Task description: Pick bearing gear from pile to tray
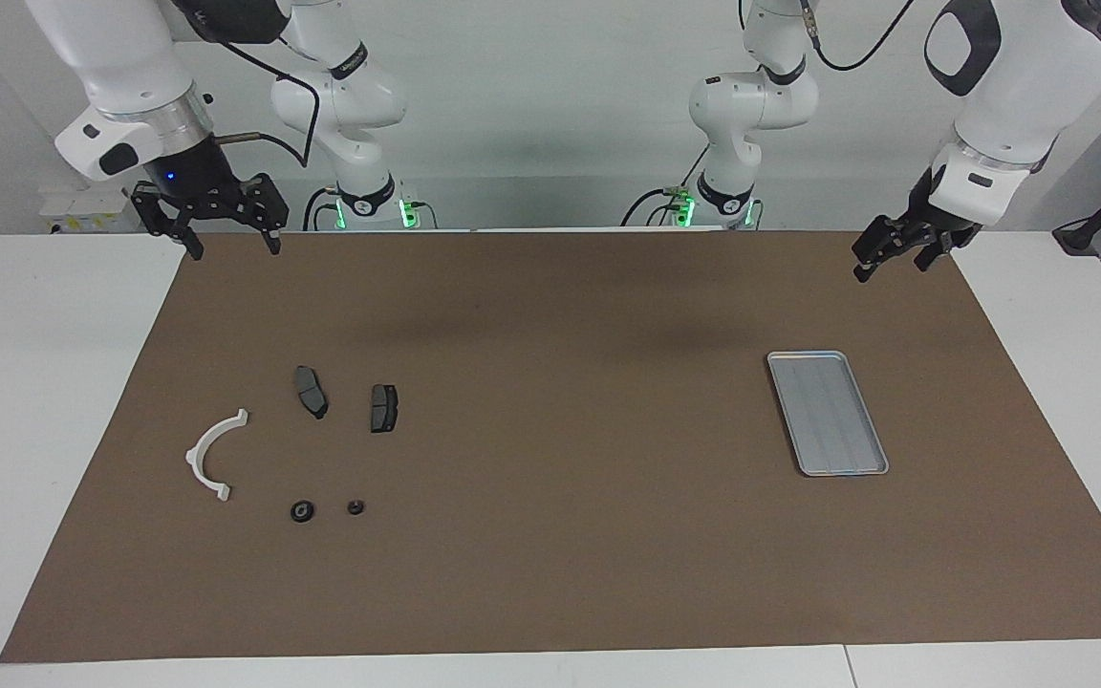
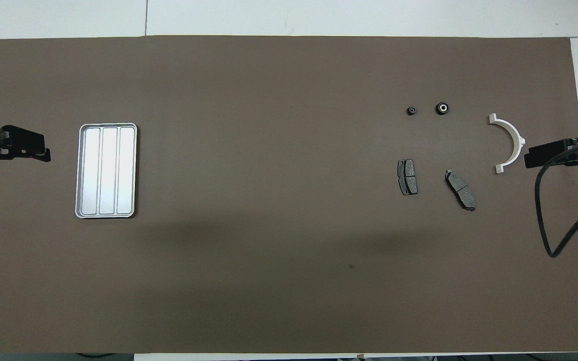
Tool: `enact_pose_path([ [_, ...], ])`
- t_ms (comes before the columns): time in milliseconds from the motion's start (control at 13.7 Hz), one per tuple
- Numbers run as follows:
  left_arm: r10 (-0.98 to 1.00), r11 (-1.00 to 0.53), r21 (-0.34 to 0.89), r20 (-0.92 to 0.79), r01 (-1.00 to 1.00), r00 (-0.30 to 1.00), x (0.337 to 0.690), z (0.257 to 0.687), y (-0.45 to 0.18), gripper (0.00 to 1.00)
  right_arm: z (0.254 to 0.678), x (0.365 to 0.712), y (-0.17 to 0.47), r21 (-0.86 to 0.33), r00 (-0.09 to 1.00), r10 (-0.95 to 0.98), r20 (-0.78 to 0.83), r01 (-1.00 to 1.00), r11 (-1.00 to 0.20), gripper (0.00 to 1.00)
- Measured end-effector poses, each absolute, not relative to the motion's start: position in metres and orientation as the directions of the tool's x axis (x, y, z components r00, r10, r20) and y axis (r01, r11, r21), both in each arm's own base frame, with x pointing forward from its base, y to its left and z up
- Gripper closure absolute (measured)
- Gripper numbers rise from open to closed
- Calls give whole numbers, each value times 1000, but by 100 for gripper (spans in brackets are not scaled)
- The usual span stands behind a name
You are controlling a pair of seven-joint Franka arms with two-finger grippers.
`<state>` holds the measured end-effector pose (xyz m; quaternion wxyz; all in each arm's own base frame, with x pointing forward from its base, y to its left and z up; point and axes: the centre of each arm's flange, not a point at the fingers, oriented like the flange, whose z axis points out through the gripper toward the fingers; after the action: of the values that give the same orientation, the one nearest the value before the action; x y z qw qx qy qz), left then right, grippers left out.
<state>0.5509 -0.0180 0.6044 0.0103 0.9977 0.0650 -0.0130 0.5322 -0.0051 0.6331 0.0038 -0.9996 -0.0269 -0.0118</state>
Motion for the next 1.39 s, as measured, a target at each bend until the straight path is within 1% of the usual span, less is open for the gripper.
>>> enact_pose_path([
  [1388, 129, -991, 19, -27, 130, 991, 551, 604, -18, 0, 637, 525, -7, -8, 999, 51, 19, 51, -999, 0],
])
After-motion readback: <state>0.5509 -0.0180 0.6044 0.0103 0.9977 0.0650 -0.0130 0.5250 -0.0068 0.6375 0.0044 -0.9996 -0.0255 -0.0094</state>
